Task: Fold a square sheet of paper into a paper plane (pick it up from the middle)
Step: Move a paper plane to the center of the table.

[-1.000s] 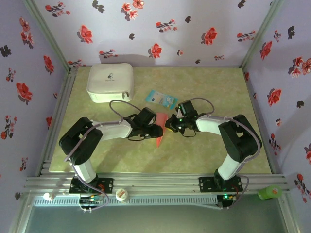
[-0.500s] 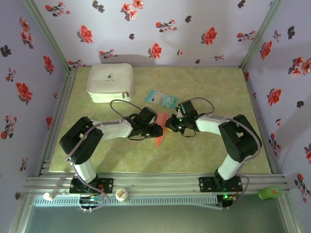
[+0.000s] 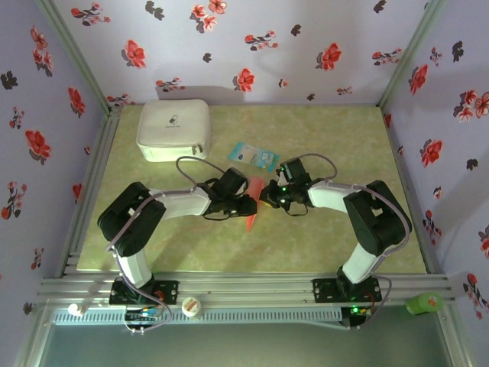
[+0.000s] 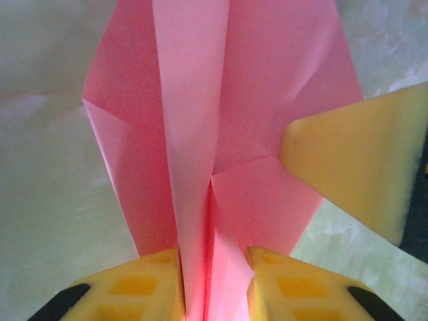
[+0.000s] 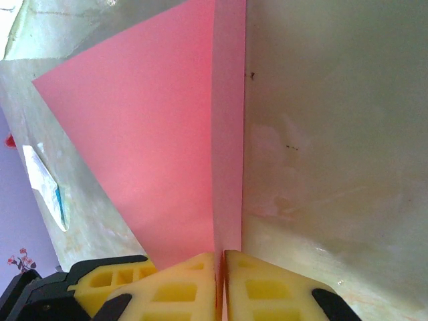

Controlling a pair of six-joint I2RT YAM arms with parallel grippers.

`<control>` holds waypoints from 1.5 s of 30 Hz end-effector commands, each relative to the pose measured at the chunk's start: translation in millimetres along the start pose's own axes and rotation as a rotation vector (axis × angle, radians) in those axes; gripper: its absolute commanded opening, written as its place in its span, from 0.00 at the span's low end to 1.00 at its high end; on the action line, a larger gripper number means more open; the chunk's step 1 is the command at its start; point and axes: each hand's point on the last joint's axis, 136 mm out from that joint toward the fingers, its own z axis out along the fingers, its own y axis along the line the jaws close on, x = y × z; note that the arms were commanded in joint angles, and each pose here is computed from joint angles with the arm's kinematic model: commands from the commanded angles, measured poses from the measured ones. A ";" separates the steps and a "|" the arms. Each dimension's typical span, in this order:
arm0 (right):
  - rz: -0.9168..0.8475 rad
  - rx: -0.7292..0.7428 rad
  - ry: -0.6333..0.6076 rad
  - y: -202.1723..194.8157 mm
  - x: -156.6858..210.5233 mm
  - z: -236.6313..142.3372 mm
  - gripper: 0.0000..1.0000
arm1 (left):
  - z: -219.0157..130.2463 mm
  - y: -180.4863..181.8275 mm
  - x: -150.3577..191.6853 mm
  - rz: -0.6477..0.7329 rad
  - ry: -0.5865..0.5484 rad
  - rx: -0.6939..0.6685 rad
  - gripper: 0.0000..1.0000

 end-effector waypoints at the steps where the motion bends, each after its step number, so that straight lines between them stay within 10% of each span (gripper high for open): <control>1: -0.011 0.008 -0.011 2.4 -3.2 -0.1 0.11 | 2.1 -7.7 -2.2 0.035 0.014 0.010 0.27; 33: -0.014 0.005 -0.015 3.5 -4.4 -0.7 0.12 | 15.2 -5.3 0.9 0.057 0.075 -0.042 0.12; 45: -0.049 0.064 -0.126 -0.3 -20.4 -38.4 0.40 | -27.4 17.4 -14.8 0.019 -0.033 -0.241 0.05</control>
